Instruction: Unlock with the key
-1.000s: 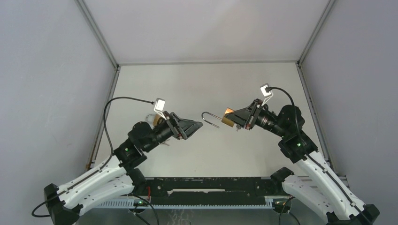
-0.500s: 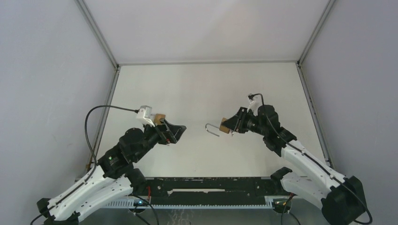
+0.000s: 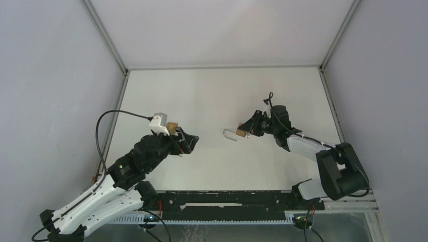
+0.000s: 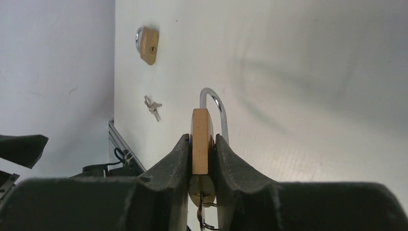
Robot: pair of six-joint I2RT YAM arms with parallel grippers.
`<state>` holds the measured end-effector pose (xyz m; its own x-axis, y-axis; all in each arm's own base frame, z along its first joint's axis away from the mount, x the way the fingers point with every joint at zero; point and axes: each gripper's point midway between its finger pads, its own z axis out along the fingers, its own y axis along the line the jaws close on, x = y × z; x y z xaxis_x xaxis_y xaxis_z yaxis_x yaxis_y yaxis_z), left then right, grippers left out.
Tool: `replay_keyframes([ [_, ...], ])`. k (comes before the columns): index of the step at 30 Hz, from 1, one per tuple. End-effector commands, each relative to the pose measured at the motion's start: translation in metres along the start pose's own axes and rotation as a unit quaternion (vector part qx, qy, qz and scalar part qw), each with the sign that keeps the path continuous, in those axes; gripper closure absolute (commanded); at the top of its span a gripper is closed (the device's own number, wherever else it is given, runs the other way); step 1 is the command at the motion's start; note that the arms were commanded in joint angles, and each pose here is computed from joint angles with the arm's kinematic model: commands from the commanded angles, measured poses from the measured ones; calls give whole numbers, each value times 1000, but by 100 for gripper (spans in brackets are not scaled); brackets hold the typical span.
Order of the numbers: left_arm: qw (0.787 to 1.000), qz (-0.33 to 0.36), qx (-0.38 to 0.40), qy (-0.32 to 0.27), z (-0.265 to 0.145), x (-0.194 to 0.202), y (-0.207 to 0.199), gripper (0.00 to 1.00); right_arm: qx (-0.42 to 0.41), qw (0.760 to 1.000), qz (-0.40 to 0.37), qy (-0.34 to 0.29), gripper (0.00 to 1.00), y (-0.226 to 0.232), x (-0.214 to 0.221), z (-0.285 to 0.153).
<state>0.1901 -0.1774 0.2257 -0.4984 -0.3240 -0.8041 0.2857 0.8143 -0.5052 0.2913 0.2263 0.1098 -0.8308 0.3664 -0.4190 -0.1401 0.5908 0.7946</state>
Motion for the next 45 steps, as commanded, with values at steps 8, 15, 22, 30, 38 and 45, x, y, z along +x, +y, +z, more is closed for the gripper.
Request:
replay_keyframes([
  [8,1000,2,17,-6,7,-11,-16,0,-72,997,14,-36,100,-4,-48,21],
  [15,1000,0,23,-3,8,-10,-18,0,-75,997,21,-30,100,-20,-57,31],
  [22,1000,-1,25,-4,9,-12,-21,0,-62,998,24,-17,74,-37,-58,38],
  [30,1000,-1,29,-1,10,-11,-22,1,-44,999,26,-9,61,-52,-52,44],
  [38,1000,-4,30,-3,8,-10,-21,2,-18,999,28,-2,36,-65,-45,45],
  [45,999,-9,34,-5,9,-8,-21,2,11,1000,27,-4,17,-75,-46,39],
])
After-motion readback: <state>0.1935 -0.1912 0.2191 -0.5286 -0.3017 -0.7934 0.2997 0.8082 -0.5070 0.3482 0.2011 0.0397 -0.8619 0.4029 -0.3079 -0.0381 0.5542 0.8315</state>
